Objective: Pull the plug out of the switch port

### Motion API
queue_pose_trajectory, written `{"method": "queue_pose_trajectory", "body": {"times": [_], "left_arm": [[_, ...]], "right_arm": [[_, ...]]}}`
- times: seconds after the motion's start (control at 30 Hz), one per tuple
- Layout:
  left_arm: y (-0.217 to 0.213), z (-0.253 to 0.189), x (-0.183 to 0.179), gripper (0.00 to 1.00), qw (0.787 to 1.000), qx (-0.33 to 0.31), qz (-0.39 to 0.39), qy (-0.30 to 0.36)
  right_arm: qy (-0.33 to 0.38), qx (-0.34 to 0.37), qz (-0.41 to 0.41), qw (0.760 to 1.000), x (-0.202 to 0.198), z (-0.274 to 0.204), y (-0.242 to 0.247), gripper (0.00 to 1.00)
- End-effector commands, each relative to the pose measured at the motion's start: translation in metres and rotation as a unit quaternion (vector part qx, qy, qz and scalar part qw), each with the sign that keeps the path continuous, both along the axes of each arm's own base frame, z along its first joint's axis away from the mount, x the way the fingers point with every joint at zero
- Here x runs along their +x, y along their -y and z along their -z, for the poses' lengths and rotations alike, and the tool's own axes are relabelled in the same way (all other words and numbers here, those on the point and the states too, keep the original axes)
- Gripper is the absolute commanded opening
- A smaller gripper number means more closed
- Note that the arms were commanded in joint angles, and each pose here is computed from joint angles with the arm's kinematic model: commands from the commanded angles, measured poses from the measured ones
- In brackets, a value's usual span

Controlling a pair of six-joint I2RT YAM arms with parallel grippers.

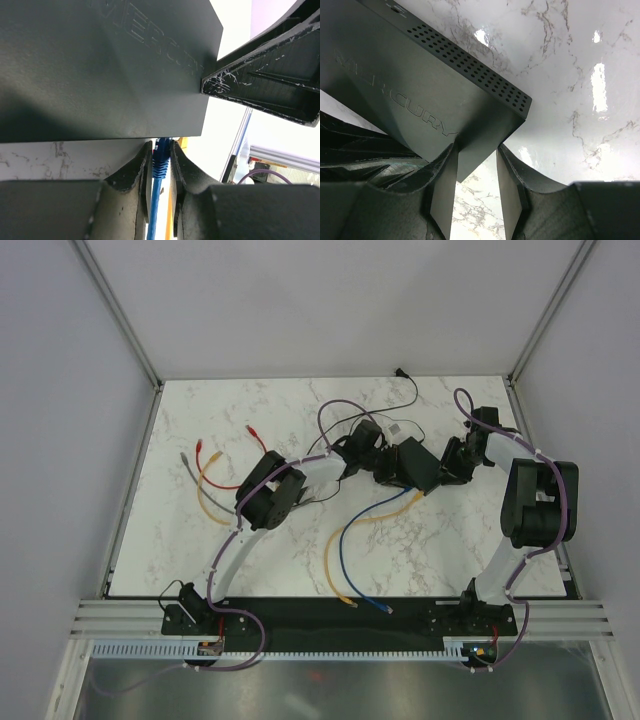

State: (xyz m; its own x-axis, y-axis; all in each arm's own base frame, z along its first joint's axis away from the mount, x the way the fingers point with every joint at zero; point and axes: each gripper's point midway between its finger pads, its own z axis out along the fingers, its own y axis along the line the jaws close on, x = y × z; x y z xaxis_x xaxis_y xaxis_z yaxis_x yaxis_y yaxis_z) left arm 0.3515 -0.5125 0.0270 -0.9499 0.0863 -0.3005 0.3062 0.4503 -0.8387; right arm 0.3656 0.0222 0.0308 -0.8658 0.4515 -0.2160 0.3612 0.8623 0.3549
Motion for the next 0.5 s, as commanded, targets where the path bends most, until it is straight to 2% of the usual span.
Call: {"method": "queue_pose_trajectory", "body": {"times": [0.0,0.07,0.47], "left_arm": [[-0.004,0.03,-0.001,0.09,0.998,0.051,-0.026,-0.025],[-0.005,0.032,-0.003,0.02,0.997,0.063,-0.024,-0.028],[-0.011,0.038,-0.016,0.02,0.991,0.121,0.006,-0.061]], "right_arm": [[-0.011,-0.014,-0.013,1.0,-0.001,0.016,-0.003,0.44],[-0.012,-0.015,-0.013,1.0,-0.002,0.016,-0.002,0.44],[-0.013,-0.028,0.0,1.0,0.002,0.017,0.001,0.44]]}}
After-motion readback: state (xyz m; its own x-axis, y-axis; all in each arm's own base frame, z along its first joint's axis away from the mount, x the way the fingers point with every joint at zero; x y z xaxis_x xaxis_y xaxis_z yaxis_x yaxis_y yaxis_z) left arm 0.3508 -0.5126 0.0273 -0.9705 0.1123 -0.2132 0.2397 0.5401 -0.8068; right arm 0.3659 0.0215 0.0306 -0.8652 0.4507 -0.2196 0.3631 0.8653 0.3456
